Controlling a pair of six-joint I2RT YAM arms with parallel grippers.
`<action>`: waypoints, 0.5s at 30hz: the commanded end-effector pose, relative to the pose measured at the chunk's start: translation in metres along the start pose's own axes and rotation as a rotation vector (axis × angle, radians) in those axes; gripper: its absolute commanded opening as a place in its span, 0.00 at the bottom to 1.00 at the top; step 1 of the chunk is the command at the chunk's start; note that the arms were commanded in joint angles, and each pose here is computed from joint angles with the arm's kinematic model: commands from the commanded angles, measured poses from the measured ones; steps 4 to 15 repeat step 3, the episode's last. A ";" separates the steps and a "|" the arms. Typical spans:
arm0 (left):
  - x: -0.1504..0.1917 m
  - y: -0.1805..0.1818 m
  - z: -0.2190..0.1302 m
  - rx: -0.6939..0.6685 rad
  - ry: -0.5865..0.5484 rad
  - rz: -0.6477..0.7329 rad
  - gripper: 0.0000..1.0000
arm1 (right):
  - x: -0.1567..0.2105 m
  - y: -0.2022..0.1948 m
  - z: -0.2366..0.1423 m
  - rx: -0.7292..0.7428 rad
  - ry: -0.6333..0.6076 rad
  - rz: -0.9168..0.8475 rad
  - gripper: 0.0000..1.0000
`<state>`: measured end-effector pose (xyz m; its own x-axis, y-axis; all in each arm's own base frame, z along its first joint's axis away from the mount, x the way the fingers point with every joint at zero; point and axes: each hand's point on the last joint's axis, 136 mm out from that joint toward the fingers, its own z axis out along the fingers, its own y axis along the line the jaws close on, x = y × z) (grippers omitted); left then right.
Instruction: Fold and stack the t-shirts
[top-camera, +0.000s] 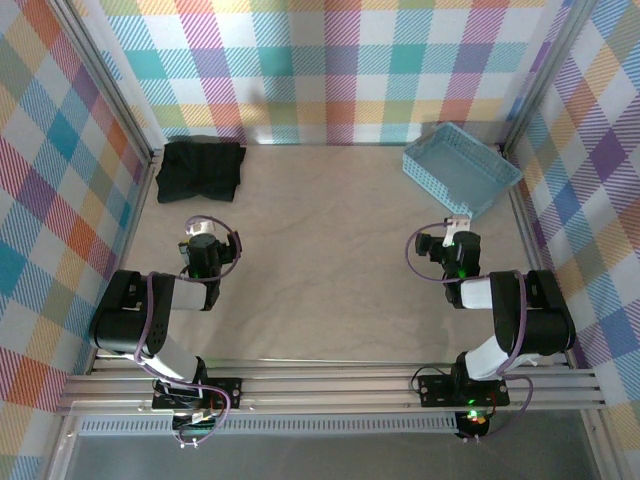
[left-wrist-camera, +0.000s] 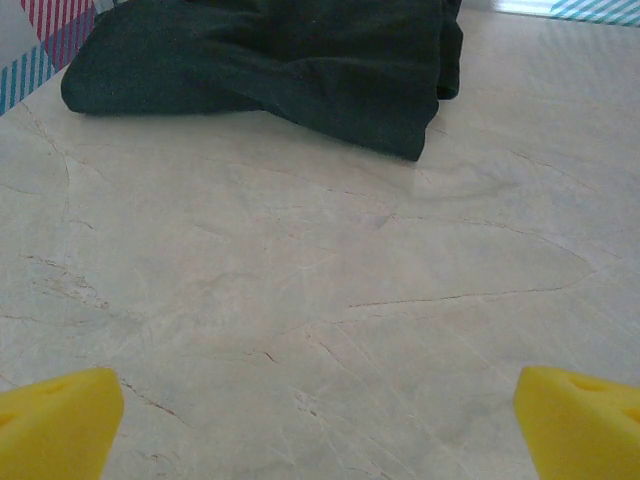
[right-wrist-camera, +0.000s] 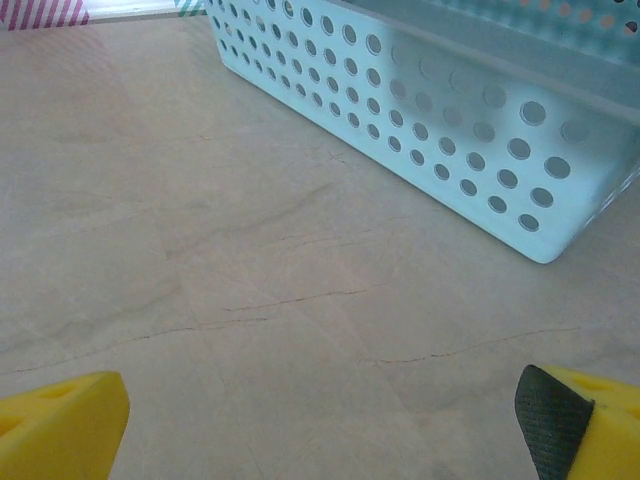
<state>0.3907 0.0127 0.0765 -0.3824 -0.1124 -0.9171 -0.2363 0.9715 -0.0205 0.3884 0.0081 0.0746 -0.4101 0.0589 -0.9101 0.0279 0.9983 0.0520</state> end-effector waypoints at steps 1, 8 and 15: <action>-0.006 0.000 -0.001 0.004 -0.024 0.003 1.00 | -0.019 0.003 0.002 -0.025 -0.052 -0.006 1.00; -0.005 -0.001 -0.001 0.005 -0.022 0.005 1.00 | -0.019 0.003 0.000 -0.026 -0.059 -0.006 1.00; -0.005 -0.001 -0.001 0.005 -0.022 0.005 1.00 | -0.019 0.003 0.000 -0.026 -0.059 -0.006 1.00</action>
